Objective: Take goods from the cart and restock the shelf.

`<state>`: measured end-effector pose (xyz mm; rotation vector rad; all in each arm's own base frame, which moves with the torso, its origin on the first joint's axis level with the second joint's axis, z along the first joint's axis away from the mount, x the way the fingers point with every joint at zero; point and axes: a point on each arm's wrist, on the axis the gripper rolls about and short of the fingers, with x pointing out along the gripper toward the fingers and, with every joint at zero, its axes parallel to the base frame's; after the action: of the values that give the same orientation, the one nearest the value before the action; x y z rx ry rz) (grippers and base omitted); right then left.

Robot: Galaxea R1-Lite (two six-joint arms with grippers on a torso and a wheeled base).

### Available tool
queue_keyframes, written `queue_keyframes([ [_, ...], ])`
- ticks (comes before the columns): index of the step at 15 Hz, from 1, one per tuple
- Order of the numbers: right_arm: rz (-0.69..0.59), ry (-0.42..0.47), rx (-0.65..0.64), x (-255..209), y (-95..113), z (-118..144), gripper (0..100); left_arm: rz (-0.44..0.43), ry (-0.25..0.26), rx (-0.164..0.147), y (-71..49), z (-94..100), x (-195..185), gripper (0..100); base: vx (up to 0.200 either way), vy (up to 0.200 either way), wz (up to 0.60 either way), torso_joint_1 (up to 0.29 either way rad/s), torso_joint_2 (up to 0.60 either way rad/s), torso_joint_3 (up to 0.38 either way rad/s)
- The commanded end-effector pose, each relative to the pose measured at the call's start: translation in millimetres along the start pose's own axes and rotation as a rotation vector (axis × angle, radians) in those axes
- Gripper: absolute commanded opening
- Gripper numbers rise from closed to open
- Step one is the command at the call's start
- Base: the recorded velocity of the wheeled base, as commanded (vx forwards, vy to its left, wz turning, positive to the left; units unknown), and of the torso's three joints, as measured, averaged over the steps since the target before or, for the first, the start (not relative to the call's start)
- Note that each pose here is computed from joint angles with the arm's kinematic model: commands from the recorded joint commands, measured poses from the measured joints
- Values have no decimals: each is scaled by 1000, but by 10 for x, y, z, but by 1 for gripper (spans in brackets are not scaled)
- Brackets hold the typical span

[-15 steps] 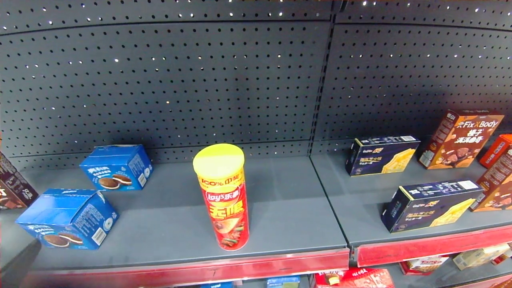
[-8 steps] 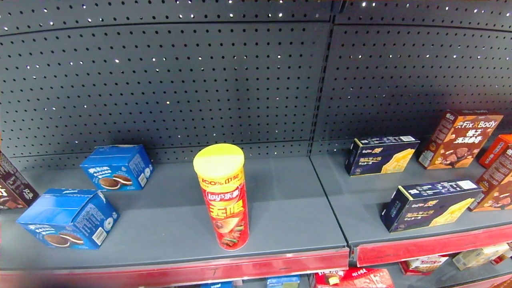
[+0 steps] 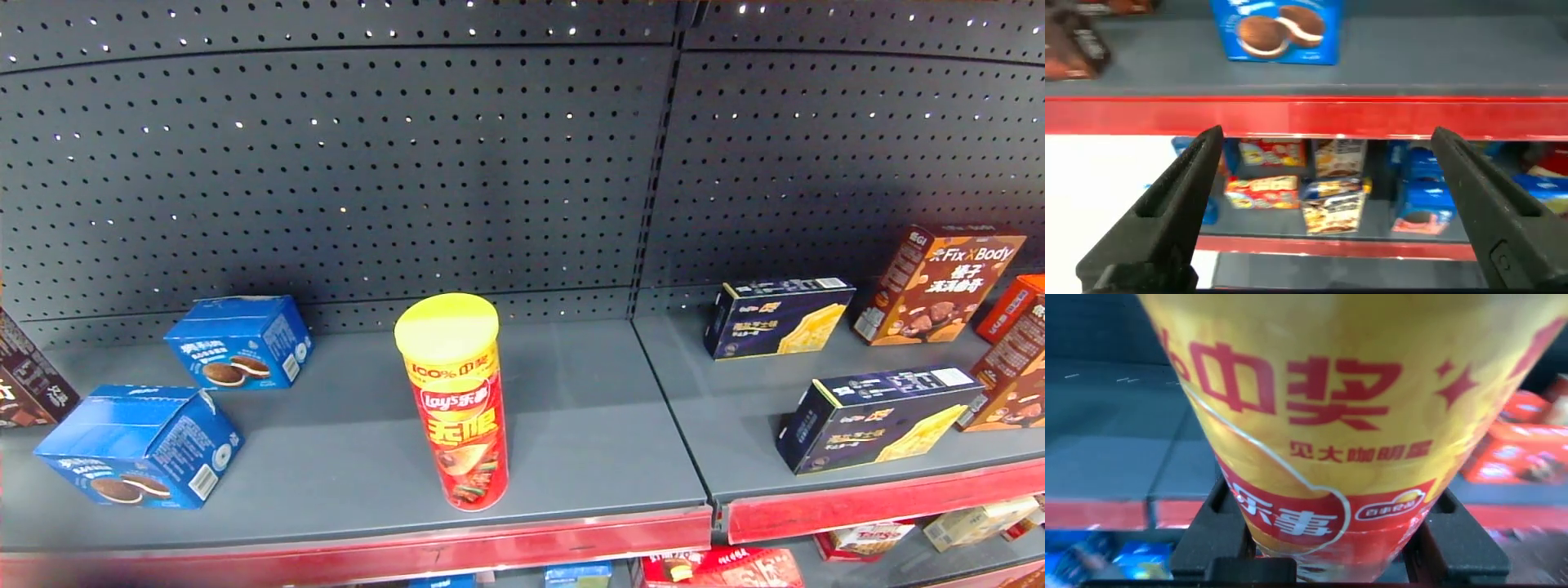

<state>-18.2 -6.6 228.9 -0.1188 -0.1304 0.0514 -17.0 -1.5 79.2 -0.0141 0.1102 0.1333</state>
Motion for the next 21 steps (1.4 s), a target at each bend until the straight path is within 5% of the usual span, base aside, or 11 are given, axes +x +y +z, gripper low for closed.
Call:
queue_keyframes([
  [1,68,36,-7,131,22,16,0,-27,7,0,4,-8,6,100,0,0,0,0,0,0],
  [6,209,49,-5,352,72,134,0,-126,-64,5,27,-28,-43,100,0,0,0,0,0,0],
  [9,307,64,6,508,122,168,0,-104,-106,-9,31,-36,-56,100,0,0,0,0,0,0],
  [21,477,65,16,1360,570,170,0,-104,-111,-11,31,-36,-53,100,0,0,0,0,0,0],
])
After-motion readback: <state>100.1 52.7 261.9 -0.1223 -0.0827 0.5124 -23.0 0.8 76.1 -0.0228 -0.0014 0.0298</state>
